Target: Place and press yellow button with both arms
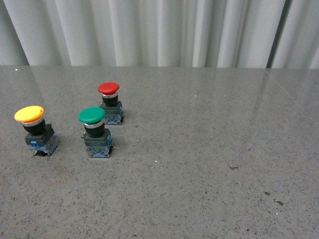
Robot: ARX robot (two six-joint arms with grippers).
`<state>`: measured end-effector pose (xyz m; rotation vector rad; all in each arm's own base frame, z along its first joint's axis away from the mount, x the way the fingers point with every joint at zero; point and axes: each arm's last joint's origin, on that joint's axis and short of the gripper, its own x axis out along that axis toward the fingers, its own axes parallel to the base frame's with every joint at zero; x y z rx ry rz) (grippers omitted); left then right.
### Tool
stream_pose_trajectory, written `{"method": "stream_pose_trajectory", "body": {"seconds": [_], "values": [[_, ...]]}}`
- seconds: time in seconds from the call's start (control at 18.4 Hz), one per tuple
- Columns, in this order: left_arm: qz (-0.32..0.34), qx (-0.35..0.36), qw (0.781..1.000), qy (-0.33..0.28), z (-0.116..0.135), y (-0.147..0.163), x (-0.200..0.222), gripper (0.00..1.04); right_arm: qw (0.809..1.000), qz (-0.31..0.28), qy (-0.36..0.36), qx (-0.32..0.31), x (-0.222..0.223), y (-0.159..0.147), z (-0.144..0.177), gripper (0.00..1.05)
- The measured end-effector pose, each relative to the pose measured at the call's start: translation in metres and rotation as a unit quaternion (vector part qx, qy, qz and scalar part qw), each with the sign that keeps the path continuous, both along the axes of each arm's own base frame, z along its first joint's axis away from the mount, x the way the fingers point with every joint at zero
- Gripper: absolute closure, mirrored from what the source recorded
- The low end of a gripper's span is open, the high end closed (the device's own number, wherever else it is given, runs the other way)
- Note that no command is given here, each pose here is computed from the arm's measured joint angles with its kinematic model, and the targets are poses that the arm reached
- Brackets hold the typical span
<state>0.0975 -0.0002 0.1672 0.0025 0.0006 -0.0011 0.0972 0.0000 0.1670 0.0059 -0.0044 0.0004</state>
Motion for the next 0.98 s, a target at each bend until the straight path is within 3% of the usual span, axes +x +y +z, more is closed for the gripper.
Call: {"method": "stream_pose_trajectory", "body": {"seconds": [0.98], "values": [[0.000, 0.000, 1.000, 0.000, 0.0000, 0.0000, 0.0000, 0.07, 1.000, 0.000, 0.000, 0.000, 0.0000, 0.0000, 0.0000, 0.07]]}}
